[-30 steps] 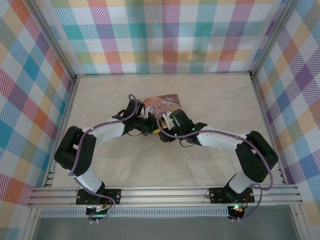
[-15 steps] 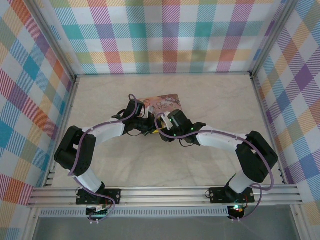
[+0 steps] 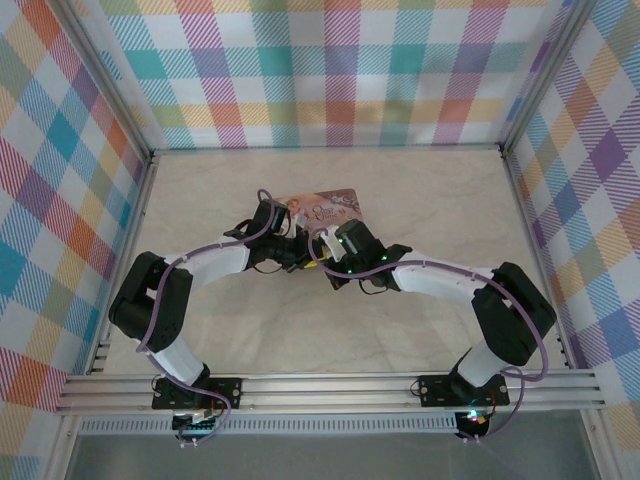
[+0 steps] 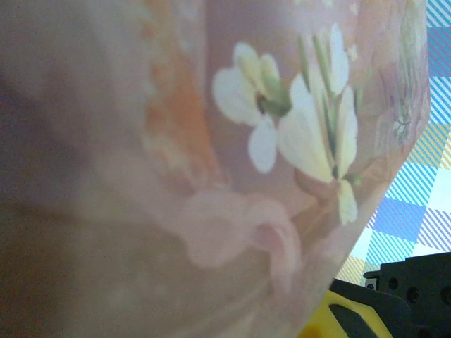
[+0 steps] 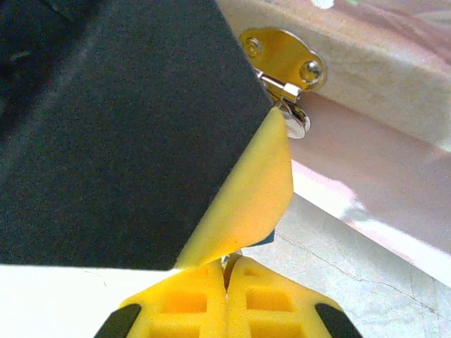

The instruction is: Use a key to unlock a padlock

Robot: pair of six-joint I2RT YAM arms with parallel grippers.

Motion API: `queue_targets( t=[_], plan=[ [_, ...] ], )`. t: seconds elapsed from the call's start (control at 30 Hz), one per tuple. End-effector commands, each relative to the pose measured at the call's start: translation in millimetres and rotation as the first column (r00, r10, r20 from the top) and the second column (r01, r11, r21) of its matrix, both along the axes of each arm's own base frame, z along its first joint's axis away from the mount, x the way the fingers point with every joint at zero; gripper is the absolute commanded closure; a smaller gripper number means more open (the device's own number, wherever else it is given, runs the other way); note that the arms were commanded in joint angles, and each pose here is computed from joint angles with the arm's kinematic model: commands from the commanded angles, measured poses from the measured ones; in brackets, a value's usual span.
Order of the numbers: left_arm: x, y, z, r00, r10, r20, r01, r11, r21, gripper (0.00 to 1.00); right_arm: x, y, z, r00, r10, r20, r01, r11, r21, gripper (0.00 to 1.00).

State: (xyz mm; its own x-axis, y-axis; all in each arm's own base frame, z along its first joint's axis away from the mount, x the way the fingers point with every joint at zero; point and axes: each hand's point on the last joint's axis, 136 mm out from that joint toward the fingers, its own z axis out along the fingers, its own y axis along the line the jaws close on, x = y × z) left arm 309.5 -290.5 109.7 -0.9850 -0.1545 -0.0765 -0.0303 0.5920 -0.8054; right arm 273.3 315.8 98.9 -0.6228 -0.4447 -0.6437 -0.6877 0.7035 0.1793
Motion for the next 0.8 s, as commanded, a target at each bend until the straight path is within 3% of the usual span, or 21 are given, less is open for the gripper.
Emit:
queue_targets(
  t=[0.0, 0.23, 0.77],
  plan=[
    [-8.1, -9.8, 7.7, 0.999, -0.052, 0.001, 0.052, 0.998, -0.031, 0.93, -7.4, 8.4, -4.9, 0.999, 0.033, -0.032, -0.031, 0.999, 0.035, 1.0],
    [-12.1, -0.2, -16.5, 1.0, -0.004, -0.017, 0.004, 1.0, 0.002, 0.73, -13.1, 8.4, -35.0, 0.995, 0.02, -0.102, -0.017, 0.999, 0.027, 1.0],
    [-23.1, 45.2, -29.5, 0.993, 0.116, 0.026, -0.119, 0.983, 0.139, 0.6, -24.2, 8.9, -74.1, 0.98, 0.077, -0.185, -0.085, 0.996, -0.035, 1.0]
  ],
)
